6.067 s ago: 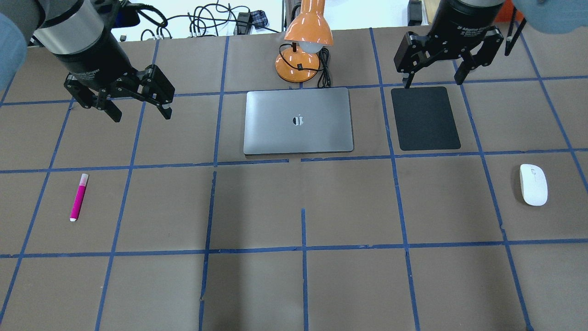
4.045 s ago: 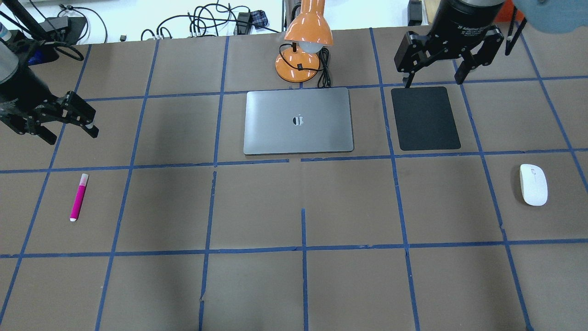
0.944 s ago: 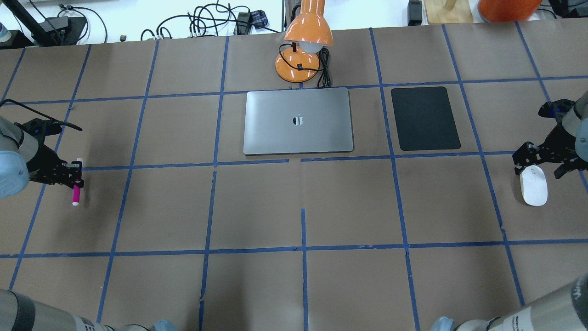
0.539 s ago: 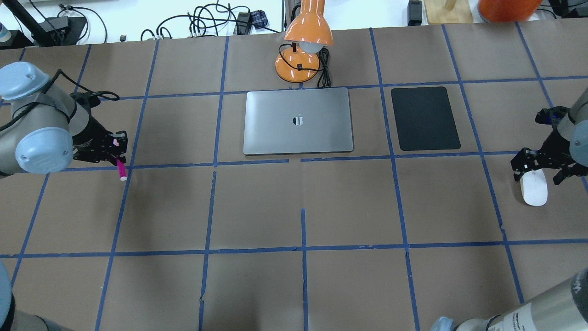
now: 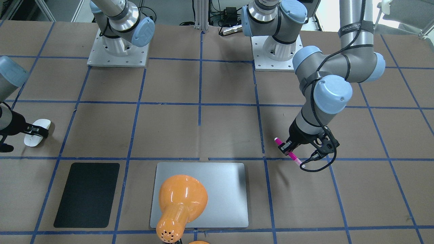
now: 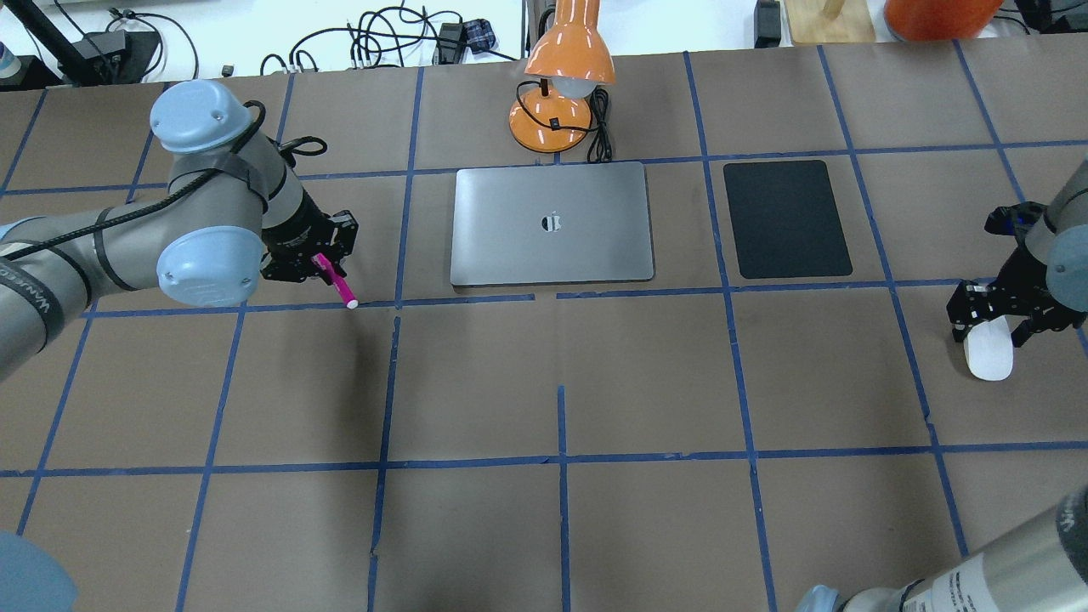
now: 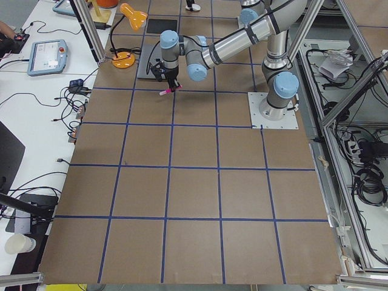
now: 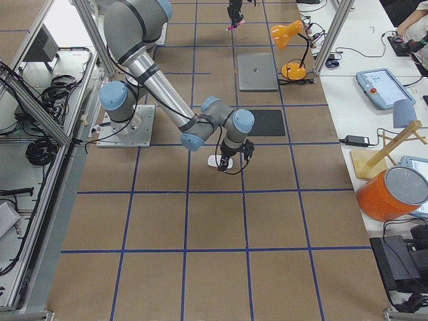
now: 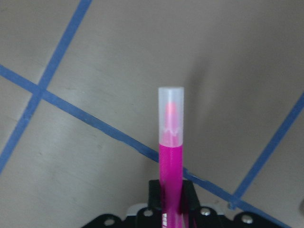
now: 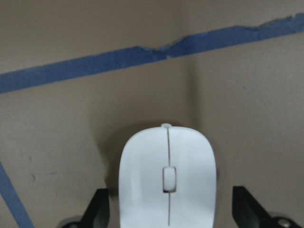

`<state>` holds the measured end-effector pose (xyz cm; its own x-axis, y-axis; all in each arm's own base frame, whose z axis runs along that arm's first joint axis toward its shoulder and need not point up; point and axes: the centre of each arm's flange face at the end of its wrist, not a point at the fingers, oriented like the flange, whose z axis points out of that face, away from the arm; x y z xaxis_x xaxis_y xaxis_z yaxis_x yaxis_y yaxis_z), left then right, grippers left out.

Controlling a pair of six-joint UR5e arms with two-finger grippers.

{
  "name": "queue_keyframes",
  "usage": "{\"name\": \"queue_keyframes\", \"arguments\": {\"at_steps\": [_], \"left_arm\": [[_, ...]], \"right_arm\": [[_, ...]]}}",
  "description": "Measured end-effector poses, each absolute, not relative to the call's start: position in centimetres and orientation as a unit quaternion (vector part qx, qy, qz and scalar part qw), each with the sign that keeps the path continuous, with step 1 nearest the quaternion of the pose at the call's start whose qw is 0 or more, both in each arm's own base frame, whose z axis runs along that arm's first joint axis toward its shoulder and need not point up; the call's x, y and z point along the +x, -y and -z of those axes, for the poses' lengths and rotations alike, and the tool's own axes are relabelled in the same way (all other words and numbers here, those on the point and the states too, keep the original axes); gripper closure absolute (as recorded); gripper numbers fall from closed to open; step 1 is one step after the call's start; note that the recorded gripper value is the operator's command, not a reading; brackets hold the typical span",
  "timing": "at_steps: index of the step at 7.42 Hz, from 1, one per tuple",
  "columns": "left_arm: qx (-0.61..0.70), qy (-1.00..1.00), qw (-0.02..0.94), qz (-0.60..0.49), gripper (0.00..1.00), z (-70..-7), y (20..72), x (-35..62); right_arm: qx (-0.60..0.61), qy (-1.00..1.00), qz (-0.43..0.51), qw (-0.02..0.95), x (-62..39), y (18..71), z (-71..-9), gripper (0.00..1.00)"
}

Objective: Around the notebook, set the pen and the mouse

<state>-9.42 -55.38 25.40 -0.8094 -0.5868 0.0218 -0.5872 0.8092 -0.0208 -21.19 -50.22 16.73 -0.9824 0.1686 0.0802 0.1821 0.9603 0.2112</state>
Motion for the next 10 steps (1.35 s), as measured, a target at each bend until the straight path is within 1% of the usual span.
{"name": "queue_keyframes", "arguments": {"at_steps": [1,2,4,6,7,10], "left_arm": [[0.345,0.938,0.016,-0.012,1.00,-25.4,55.0,-12.2],[0.379,0.925,0.026,-0.009,1.00,-25.4,54.6,-14.5],[0.437,0.899,0.035,-0.004,1.00,-25.0,53.8,-18.3],[0.497,0.867,0.037,-0.001,1.00,-24.6,52.1,-23.2],[0.528,0.849,0.035,0.004,1.00,-24.1,51.2,-25.4],[0.588,0.809,0.028,0.015,1.00,-22.0,49.8,-29.3]], "right_arm": [[-0.083,0.990,0.109,0.031,-21.2,50.2,-16.9,0.78],[-0.075,0.991,0.105,0.033,-21.2,50.3,-17.4,0.85],[-0.057,0.995,0.069,0.049,-20.7,52.0,-21.2,0.85],[-0.014,0.998,0.029,0.058,-16.9,56.2,-26.1,0.86],[0.007,0.999,0.010,0.037,-14.3,59.1,-27.1,0.86],[0.046,0.999,-0.010,0.006,-3.2,69.3,-25.1,0.86]]}}
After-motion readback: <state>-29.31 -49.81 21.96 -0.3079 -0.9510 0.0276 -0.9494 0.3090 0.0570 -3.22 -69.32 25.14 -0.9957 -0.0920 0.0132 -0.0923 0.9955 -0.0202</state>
